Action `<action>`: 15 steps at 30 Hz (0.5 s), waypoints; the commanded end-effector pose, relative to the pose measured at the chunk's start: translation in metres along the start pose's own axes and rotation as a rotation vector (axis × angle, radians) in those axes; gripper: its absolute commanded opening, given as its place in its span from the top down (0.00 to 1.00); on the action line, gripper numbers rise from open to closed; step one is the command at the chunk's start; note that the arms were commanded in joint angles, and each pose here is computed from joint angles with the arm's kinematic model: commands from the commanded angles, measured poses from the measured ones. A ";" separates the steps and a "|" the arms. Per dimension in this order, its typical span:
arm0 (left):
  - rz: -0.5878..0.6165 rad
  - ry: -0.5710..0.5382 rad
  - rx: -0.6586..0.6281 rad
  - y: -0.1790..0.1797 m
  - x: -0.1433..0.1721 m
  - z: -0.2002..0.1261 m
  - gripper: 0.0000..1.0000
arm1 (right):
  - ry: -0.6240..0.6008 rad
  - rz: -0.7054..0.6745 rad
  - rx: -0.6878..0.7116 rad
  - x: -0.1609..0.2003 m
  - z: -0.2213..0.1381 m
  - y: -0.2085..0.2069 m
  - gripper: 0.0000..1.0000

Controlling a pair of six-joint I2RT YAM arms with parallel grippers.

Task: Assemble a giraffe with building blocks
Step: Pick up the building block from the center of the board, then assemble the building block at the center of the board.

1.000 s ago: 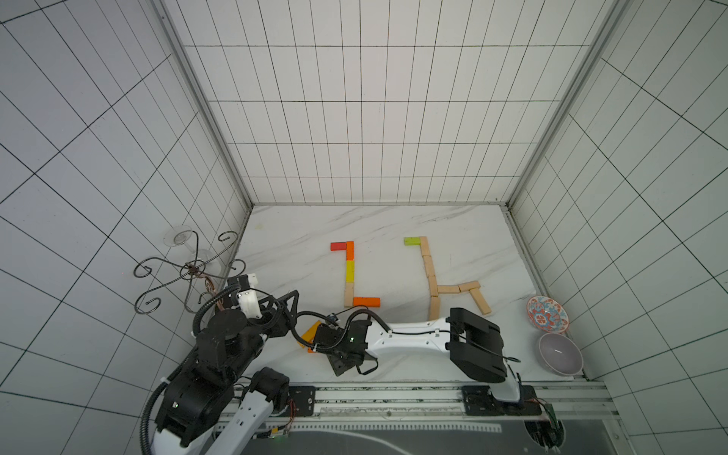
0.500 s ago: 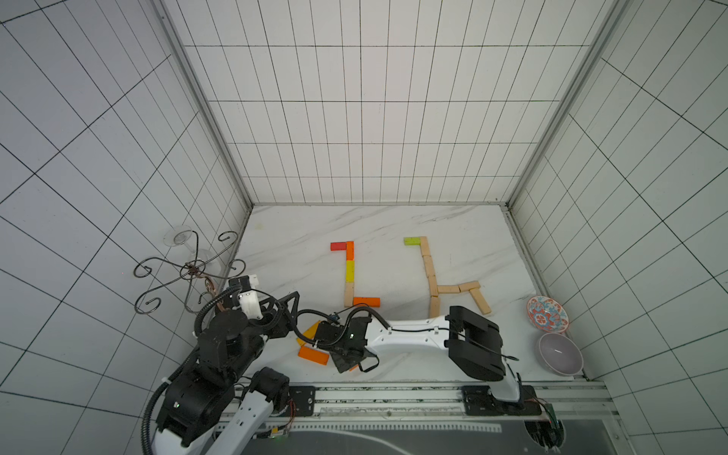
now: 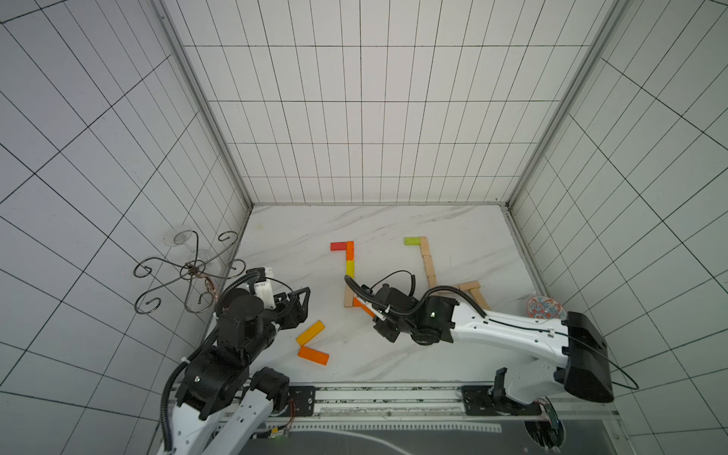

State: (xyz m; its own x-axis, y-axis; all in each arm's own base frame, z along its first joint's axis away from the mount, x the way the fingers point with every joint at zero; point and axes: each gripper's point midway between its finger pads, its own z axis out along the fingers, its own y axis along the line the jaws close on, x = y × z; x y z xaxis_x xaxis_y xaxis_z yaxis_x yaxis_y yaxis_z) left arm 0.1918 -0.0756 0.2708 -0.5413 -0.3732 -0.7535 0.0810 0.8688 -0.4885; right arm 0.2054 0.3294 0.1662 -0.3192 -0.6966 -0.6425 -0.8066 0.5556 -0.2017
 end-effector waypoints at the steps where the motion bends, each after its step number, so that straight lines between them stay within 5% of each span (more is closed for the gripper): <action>1: 0.010 -0.014 0.068 -0.017 -0.011 0.007 0.25 | -0.125 -0.122 0.086 -0.024 0.002 -0.043 0.93; 15: -0.007 0.091 0.234 -0.046 0.007 0.054 0.26 | -0.176 -0.160 0.050 -0.035 -0.006 -0.090 0.97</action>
State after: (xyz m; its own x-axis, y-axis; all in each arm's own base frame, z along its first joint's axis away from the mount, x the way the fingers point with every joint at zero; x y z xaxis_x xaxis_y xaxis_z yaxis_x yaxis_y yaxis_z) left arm 0.2247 -0.1247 0.2561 -0.6287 -0.3251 -0.7064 0.2087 0.8045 -0.5561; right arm 0.2837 0.3064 0.2017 -0.1390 -0.6878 -0.7124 -0.7988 0.5031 -0.3299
